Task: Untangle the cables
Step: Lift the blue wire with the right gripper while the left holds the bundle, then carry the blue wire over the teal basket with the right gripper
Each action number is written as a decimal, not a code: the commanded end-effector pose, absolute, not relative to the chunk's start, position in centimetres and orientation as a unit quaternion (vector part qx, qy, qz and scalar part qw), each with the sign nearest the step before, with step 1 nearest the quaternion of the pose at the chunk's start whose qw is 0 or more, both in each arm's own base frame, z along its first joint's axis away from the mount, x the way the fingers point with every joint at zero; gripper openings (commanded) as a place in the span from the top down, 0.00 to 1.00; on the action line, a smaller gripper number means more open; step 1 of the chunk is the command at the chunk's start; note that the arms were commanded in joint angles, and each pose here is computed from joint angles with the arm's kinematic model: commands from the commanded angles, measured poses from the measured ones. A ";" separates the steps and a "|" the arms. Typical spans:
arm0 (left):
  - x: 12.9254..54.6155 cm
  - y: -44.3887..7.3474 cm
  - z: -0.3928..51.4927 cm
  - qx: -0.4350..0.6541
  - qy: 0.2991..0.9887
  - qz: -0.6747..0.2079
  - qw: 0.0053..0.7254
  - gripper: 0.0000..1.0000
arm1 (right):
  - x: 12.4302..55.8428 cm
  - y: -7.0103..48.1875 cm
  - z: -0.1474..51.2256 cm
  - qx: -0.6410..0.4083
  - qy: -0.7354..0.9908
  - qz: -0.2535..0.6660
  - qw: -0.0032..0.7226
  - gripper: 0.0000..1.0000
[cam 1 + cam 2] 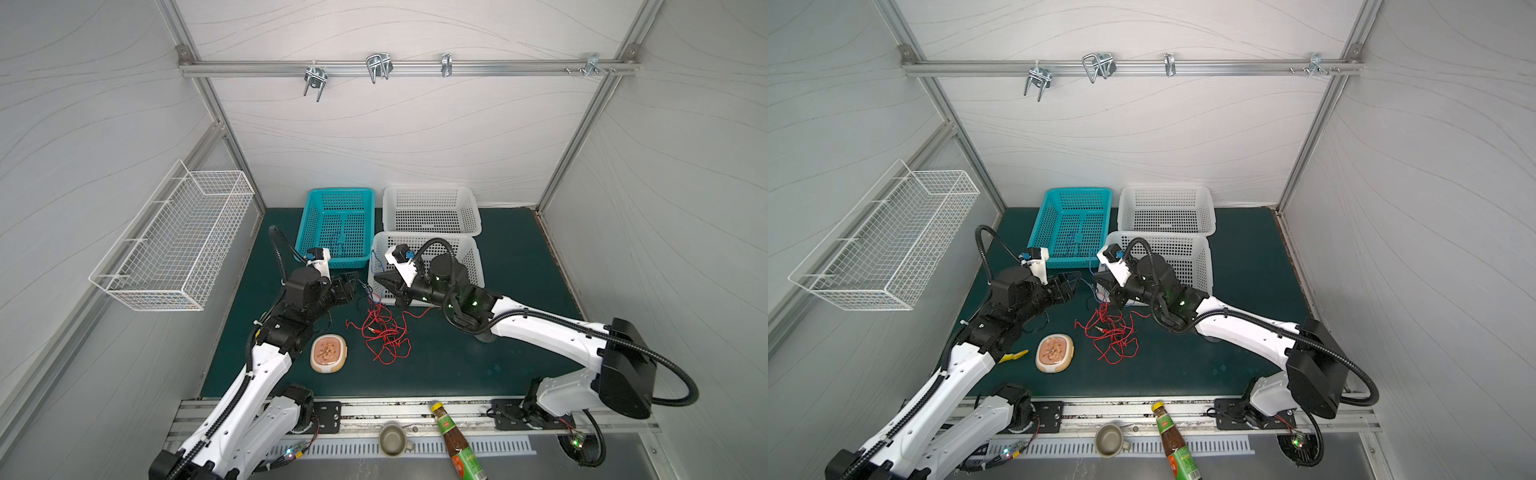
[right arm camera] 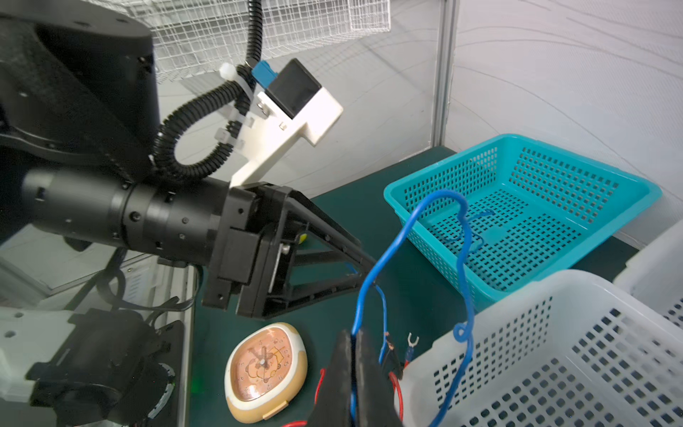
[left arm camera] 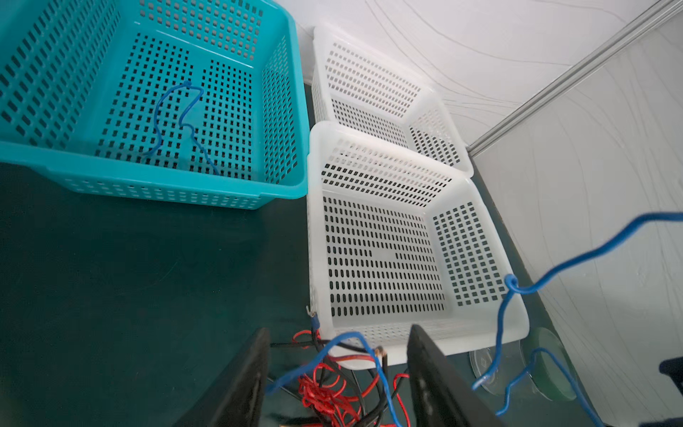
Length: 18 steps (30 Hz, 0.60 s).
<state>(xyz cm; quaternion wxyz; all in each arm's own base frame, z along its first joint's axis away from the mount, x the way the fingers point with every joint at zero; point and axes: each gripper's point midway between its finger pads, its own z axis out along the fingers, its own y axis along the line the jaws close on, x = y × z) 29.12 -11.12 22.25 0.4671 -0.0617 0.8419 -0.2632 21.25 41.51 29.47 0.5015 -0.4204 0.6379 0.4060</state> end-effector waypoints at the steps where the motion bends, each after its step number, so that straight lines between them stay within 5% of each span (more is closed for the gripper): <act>1: 29.5 -11.3 26.3 -0.058 0.811 -0.282 0.509 0.39 | 20.1 42.2 31.9 -0.444 0.598 0.435 0.506 1.00; 8: 29.1 -10.2 26.8 -0.078 0.803 -0.269 0.526 0.37 | 21.2 42.7 33.7 -0.439 0.588 0.419 0.535 1.00; 18: 27.7 -7.6 29.6 -0.114 0.765 -0.248 0.583 0.22 | 26.7 45.1 33.2 -0.418 0.621 0.386 0.538 1.00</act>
